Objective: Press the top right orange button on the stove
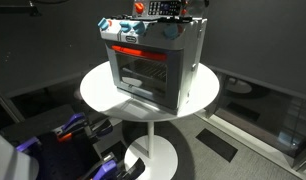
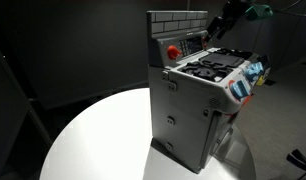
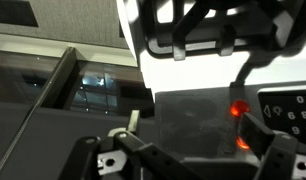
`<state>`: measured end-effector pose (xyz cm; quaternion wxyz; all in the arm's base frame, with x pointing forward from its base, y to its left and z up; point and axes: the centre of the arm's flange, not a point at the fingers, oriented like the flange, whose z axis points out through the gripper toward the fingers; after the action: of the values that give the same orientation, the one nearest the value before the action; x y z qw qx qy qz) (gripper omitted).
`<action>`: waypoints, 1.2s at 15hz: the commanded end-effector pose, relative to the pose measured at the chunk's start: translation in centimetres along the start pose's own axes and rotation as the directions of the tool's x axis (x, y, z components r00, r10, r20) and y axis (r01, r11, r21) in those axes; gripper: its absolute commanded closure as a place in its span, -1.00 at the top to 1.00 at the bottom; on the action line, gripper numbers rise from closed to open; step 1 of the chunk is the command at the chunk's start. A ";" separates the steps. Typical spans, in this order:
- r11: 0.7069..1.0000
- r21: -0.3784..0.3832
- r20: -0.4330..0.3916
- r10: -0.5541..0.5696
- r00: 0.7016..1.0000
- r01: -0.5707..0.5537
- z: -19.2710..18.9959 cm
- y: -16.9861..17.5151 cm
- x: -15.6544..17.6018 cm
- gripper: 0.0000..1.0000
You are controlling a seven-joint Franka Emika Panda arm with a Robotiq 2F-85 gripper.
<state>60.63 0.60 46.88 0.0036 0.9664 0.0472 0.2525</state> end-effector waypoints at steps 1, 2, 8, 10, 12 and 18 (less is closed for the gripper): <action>1.000 -0.005 -0.032 -0.002 0.999 0.002 0.5 0.3 1.8 1.00; 1.000 -0.003 -0.031 -0.001 1.000 0.001 0.5 0.4 1.7 1.00; 0.998 0.062 0.065 0.018 0.998 -0.022 -1.6 2.2 -1.4 1.00; 0.994 0.108 0.120 0.011 0.993 -0.024 -2.6 2.8 -2.9 1.00; 0.990 0.139 0.177 0.001 0.984 -0.026 -4.0 3.4 -4.5 1.00; 0.992 0.111 0.355 0.009 0.935 -0.051 -8.5 5.3 -9.4 1.00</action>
<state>52.57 -4.43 48.52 -0.0611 0.9918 0.0492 0.1010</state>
